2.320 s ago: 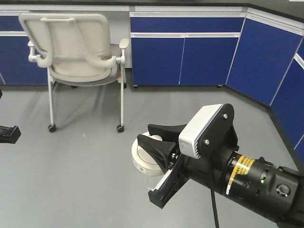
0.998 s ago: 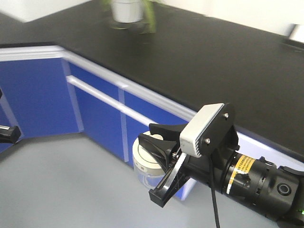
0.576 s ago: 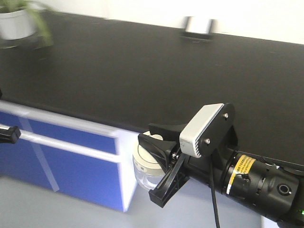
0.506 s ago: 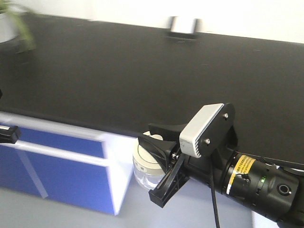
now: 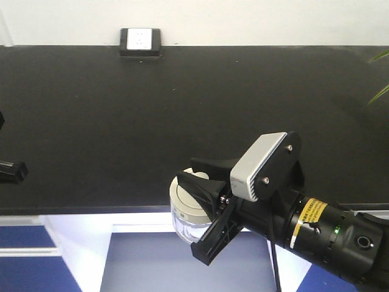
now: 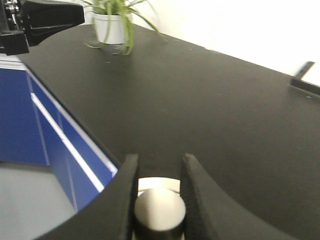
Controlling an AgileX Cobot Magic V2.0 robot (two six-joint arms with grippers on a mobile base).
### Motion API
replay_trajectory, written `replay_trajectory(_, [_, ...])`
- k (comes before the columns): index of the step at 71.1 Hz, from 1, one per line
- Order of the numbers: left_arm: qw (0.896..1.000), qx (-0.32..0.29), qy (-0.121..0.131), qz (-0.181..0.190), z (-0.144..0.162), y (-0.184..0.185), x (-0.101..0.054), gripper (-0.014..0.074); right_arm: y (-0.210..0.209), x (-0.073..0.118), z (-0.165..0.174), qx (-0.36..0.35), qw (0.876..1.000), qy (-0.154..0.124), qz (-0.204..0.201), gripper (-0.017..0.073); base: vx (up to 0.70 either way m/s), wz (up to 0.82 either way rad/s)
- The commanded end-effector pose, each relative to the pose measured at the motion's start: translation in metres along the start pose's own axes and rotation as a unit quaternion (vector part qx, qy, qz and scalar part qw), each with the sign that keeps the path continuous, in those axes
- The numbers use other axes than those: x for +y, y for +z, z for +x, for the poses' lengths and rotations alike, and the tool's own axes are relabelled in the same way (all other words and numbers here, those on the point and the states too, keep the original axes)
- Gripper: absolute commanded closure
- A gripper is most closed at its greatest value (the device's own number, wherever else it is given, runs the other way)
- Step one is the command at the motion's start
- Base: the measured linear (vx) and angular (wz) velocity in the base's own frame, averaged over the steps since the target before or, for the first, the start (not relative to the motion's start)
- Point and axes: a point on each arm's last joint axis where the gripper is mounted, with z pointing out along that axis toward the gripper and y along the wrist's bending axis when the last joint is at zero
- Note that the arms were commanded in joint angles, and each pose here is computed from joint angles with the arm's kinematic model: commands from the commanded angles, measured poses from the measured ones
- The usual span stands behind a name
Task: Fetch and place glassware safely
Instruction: 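Turn the base to face the black counter, jar held in right gripper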
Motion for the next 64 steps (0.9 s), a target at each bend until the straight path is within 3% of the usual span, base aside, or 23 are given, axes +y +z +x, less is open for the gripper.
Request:
replay_trajectory(1, [0.999,-0.053,-0.006,0.001,-0.0164,0.0004,0.0003,0.0601,-0.0044,0.0004,-0.025,-0.077,0.997,-0.002,-0.006,0.0563,0.14,-0.26])
replay_trajectory(64, [0.999,-0.053,-0.006,0.001,-0.0164,0.0004,0.0003,0.0601,-0.0044,0.0004,-0.0249,-0.077,0.997,-0.003,-0.006,0.0563,0.12,0.0])
